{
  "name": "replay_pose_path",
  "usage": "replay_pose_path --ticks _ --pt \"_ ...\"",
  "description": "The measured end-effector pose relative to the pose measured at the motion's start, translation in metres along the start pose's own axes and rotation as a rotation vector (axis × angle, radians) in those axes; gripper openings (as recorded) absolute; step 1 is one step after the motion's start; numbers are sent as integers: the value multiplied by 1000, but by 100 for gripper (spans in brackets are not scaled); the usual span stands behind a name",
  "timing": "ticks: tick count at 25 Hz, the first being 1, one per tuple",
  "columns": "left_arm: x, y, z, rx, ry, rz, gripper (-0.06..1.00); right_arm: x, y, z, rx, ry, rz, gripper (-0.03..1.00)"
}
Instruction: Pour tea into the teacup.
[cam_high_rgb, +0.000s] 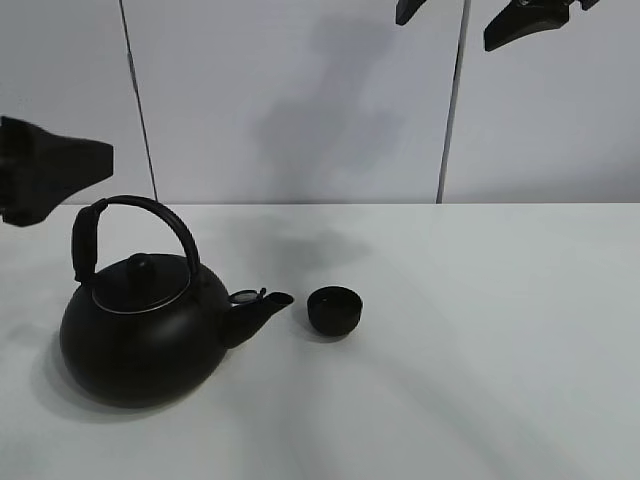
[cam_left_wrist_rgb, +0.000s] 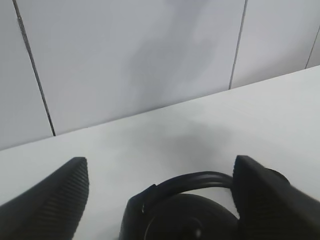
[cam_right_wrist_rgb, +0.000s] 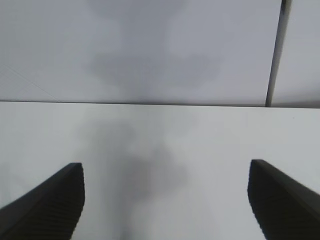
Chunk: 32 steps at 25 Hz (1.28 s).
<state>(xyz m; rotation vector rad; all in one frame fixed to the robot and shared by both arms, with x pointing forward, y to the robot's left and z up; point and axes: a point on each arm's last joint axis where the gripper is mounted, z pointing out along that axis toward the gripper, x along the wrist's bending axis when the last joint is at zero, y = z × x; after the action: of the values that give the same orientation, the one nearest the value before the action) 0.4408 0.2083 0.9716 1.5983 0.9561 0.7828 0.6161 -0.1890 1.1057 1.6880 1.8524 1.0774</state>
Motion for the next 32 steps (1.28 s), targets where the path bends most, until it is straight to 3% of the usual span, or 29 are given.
replay_pose_path --ticks 5,9,13,19,25,32 --pt "-1 37 8 101 -35 -47 57 0 0 0 0 0 0 61" --pt "3 61 16 201 2 -58 57 0 0 0 0 0 0 61" --pt "4 85 20 241 63 -71 57 0 0 0 0 0 0 61" --pt "-19 118 22 256 59 -46 57 0 0 0 0 0 0 61" --pt "-18 143 19 294 95 -60 57 0 0 0 0 0 0 61" --pt "-27 166 19 453 8 -58 57 0 0 0 0 0 0 61"
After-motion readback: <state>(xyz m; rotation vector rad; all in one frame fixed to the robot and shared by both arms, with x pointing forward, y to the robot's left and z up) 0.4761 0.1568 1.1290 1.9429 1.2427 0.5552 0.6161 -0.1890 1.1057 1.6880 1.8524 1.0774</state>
